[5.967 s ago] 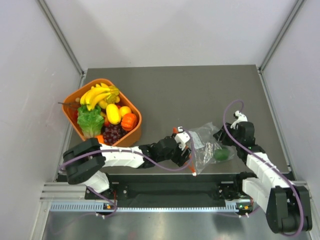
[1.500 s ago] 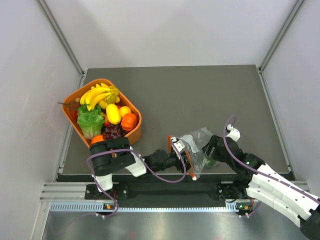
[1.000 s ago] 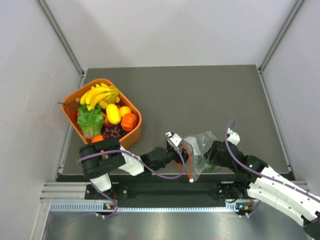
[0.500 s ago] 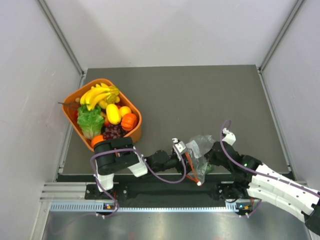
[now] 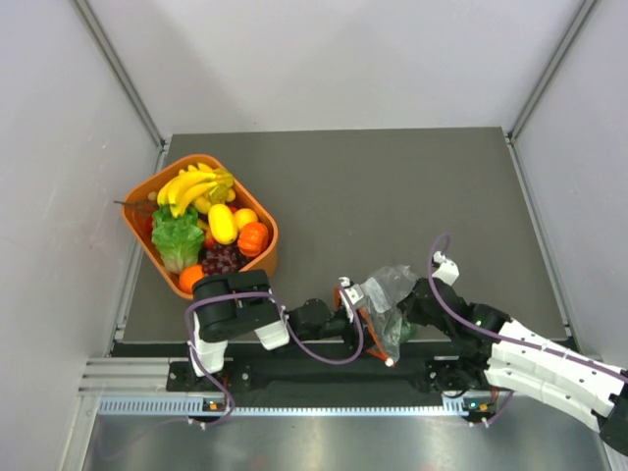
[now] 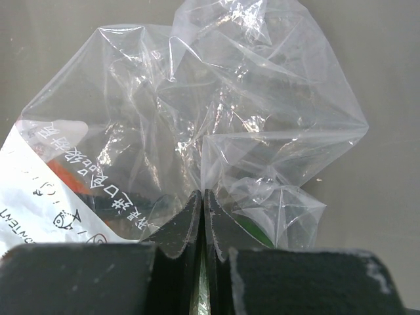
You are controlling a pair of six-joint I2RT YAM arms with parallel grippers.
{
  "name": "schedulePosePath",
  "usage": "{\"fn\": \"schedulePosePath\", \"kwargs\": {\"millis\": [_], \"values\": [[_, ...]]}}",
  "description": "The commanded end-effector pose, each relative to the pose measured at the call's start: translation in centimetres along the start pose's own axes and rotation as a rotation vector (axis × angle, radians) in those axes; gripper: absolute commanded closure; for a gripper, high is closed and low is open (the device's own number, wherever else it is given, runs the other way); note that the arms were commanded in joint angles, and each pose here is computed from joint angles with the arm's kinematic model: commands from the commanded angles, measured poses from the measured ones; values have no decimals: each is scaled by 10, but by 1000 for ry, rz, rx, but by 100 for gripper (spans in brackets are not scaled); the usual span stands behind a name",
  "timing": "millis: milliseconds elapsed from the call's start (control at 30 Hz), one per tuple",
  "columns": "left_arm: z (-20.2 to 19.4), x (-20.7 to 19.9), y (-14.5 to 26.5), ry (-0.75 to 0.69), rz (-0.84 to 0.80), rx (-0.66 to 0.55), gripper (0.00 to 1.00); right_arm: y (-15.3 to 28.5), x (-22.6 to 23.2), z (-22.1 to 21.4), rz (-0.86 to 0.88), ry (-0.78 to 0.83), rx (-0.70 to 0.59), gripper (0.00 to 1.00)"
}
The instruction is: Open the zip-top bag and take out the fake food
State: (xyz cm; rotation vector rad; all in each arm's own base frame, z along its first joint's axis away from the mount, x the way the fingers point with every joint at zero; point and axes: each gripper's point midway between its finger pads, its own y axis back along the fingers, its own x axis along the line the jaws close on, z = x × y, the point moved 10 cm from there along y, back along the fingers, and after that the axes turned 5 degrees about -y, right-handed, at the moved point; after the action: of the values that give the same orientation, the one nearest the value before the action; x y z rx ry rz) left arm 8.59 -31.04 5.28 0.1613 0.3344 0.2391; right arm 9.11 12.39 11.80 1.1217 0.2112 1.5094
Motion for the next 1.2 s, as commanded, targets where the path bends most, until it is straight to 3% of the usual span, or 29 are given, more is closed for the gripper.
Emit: {"fn": "schedulePosePath", "kwargs": {"millis": [0,433,700,833,933,1033,1067,1167], "values": [[44,-21,-3,-11,-152,-305,28,-2,-3,-7,-3,7,14,100],[65,-38,-23,-10,-219,-377,28,-3,0,-9,6,10,19,100],[62,-37,-44,-21,-194,-337,29,-3,4,-11,23,11,23,100],[58,-36,-49,-21,-187,-312,40,-2,5,-12,27,13,24,100],[58,-39,-52,-18,-203,-310,54,-3,7,-13,42,9,27,100],[61,-44,-54,-20,-236,-324,83,-4,8,-15,39,15,31,100],[61,-45,-53,-17,-239,-326,100,-5,8,-15,33,21,34,100],[62,-41,-43,-21,-188,-339,100,-4,7,-15,31,20,29,100]]}}
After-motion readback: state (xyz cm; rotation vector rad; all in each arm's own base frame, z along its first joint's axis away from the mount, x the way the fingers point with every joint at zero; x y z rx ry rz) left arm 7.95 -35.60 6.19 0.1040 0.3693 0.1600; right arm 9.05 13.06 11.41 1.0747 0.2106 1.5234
